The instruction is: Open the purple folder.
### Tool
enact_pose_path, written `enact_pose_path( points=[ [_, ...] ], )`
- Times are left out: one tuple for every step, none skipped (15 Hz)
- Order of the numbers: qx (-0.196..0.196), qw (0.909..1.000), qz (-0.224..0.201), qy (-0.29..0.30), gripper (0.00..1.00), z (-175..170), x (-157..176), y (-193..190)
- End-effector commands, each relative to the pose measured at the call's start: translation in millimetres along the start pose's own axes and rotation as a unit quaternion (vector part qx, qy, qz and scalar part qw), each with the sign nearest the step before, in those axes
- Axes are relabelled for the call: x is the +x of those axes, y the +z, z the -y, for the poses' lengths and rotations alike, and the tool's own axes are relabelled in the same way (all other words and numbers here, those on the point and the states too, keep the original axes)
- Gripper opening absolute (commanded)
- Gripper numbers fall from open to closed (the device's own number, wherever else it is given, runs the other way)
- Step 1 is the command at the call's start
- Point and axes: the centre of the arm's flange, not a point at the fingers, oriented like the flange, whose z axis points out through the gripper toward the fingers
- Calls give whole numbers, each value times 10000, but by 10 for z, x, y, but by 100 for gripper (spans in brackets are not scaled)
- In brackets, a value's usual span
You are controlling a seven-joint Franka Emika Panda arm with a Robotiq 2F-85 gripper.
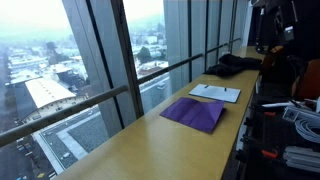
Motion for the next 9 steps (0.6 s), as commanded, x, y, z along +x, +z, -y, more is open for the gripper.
enact_pose_path(
  points=[
    [-2, 10000, -6, 0, 100, 0, 1, -5],
    [23, 10000, -30, -16, 100, -14, 32, -1],
    [27, 10000, -56, -22, 100, -33, 67, 3],
    [24, 9999, -114, -19, 100, -60, 112, 9],
    [38, 9998, -170, -32, 100, -92, 175, 19],
    [25, 9997, -240, -20, 100, -126, 244, 31],
    [20, 9995, -320, -24, 100, -154, 313, 44],
    [36, 9991, -424, -11, 100, -208, 456, 81],
    [61, 9987, -514, 0, 100, -252, 581, 122]
  ],
)
